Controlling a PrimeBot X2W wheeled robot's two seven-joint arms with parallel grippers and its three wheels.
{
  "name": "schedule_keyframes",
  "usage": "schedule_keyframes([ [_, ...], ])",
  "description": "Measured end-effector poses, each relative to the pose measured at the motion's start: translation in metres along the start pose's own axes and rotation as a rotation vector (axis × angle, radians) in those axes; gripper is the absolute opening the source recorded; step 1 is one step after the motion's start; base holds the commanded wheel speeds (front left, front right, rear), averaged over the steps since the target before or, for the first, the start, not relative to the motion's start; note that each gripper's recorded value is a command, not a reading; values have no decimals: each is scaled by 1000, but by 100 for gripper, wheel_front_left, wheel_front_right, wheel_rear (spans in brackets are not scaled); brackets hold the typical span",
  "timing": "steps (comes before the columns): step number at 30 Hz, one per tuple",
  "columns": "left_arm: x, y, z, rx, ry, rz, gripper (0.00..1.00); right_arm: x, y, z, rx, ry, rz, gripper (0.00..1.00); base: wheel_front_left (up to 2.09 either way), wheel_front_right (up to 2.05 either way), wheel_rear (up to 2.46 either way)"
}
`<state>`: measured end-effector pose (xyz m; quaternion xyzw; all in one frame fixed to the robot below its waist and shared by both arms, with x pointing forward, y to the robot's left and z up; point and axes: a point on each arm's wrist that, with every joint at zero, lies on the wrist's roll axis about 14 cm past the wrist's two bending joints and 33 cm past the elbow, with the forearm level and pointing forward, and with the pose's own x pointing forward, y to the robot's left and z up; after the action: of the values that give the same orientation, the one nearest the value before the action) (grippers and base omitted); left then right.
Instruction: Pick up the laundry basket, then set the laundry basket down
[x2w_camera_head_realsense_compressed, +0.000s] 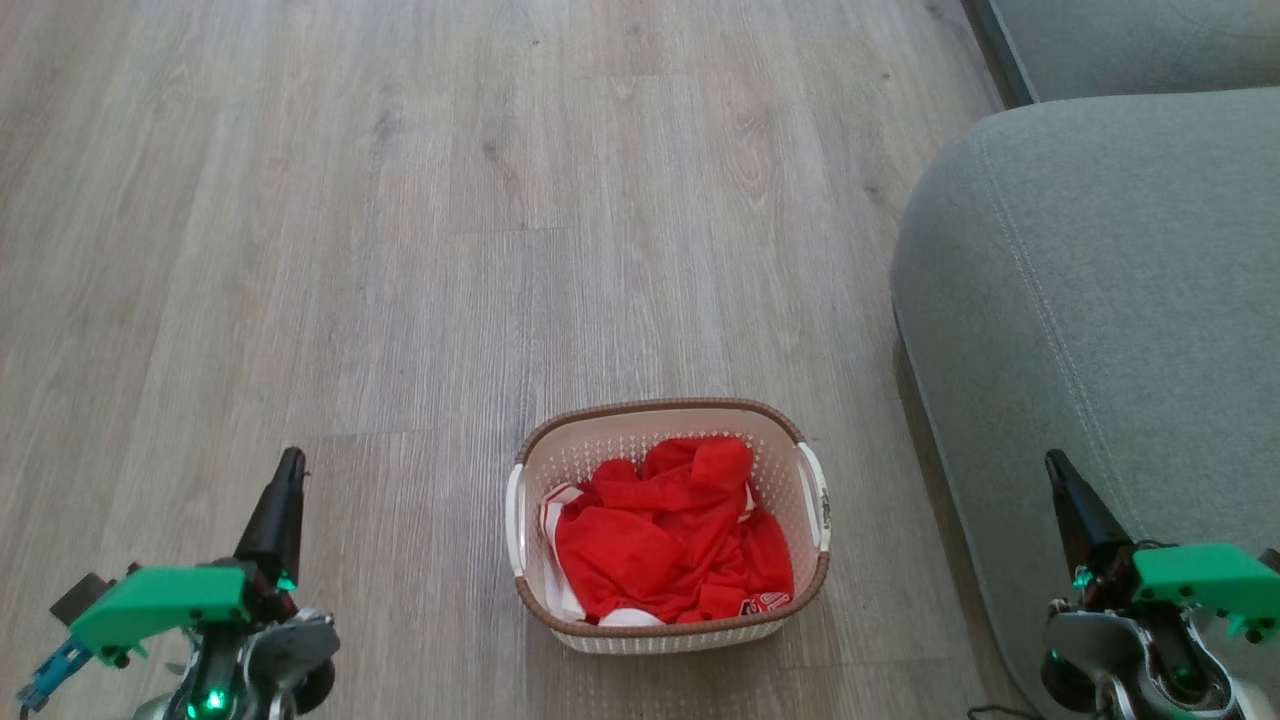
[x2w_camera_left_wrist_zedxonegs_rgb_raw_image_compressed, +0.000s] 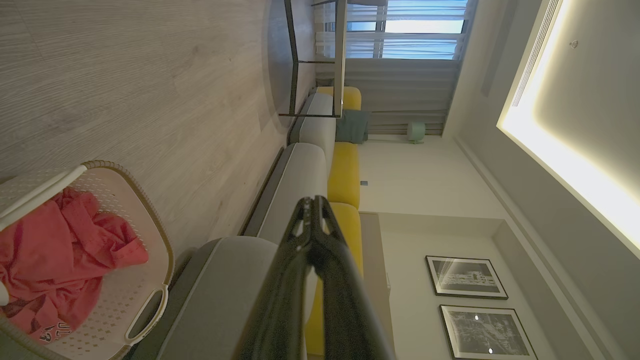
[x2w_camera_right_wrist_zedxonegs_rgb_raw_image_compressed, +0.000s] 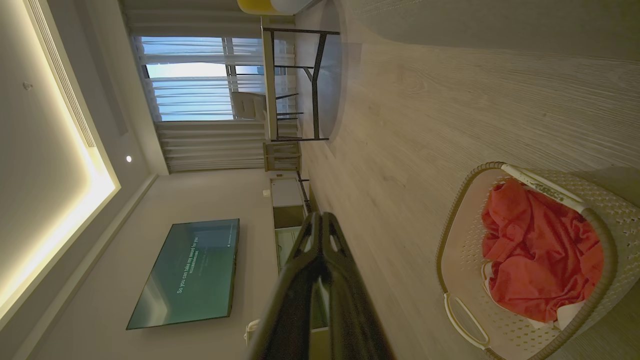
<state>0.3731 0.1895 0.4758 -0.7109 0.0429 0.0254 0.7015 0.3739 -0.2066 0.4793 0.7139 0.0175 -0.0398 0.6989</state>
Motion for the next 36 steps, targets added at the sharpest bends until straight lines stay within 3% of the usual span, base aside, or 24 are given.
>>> schedule_keyframes([
  [12,0,0,0,0,0,0,0,0,0,0,0,0,0,0,0,0,0],
  [13,0,1,0,-1,0,3,100,0,-1,0,1,0,-2,100,0,0,0],
  [18,-13,28,0,-7,-4,82,100,-11,-24,0,9,-6,-69,100,0,0,0],
  [30,-9,21,-1,2,-13,63,100,-9,-22,2,-23,-26,-65,100,0,0,0],
  [36,-7,19,-6,55,-6,60,100,-7,-19,0,-82,-22,-60,100,0,0,0],
])
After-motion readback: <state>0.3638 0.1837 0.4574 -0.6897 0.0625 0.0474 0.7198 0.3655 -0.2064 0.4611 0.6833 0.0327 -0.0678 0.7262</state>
